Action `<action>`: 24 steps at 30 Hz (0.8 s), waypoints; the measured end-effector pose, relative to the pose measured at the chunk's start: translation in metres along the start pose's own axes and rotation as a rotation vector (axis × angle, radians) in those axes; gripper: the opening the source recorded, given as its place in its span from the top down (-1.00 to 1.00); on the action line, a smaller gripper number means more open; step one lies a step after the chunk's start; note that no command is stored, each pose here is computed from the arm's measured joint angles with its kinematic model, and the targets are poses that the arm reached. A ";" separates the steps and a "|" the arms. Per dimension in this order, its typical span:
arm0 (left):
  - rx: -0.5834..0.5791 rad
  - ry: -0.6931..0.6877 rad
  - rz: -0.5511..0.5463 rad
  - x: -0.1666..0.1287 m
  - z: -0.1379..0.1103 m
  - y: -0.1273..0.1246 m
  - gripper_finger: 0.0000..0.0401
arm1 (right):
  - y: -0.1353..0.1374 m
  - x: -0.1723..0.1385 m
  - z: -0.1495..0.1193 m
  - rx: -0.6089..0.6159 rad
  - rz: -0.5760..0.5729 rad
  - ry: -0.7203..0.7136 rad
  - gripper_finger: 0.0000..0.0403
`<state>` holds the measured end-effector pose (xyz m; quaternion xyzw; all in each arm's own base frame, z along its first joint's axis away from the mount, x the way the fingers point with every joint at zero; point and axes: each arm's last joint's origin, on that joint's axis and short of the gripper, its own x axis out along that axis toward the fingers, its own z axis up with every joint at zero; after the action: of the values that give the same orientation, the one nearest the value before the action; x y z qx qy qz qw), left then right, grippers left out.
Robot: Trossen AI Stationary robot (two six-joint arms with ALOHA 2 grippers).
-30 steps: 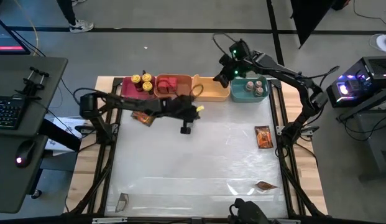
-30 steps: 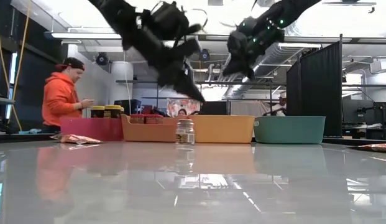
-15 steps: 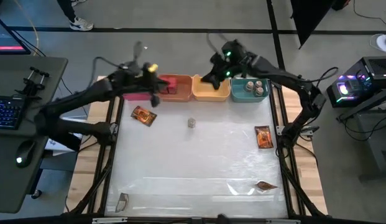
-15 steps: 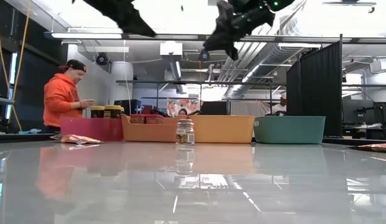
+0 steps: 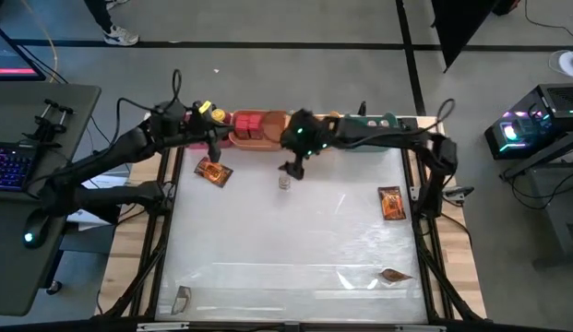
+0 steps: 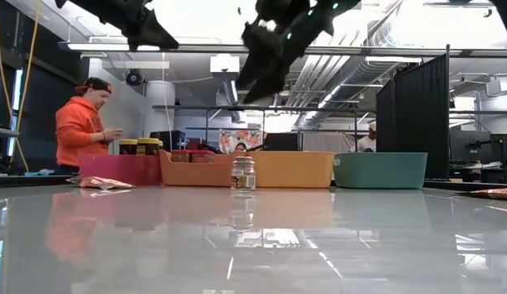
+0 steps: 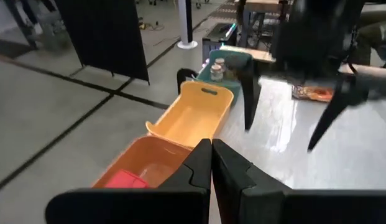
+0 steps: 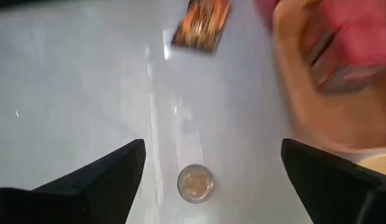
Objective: Sort spices by type
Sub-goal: Put the brown seasoning bottle into the blue bin
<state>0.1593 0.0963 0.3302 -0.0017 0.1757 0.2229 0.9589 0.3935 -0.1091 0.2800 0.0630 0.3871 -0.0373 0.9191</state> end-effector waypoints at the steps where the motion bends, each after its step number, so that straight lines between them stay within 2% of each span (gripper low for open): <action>1: -0.013 0.004 0.000 0.001 -0.001 0.000 1.00 | 0.001 0.009 -0.003 -0.002 0.006 0.024 -0.85; 7: -0.055 0.013 -0.001 0.002 -0.005 0.000 1.00 | 0.004 0.056 -0.024 -0.066 0.015 0.149 -0.81; 11: -0.056 0.012 -0.001 0.002 -0.005 0.000 1.00 | 0.001 0.079 -0.038 -0.059 0.023 0.221 -0.76; 24: -0.057 0.033 0.012 0.007 -0.006 0.000 1.00 | -0.002 0.108 -0.059 -0.093 0.051 0.319 -0.64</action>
<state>0.1631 0.0991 0.3218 -0.0314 0.1850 0.2336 0.9541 0.4266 -0.1042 0.1616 0.0351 0.5279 0.0145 0.8485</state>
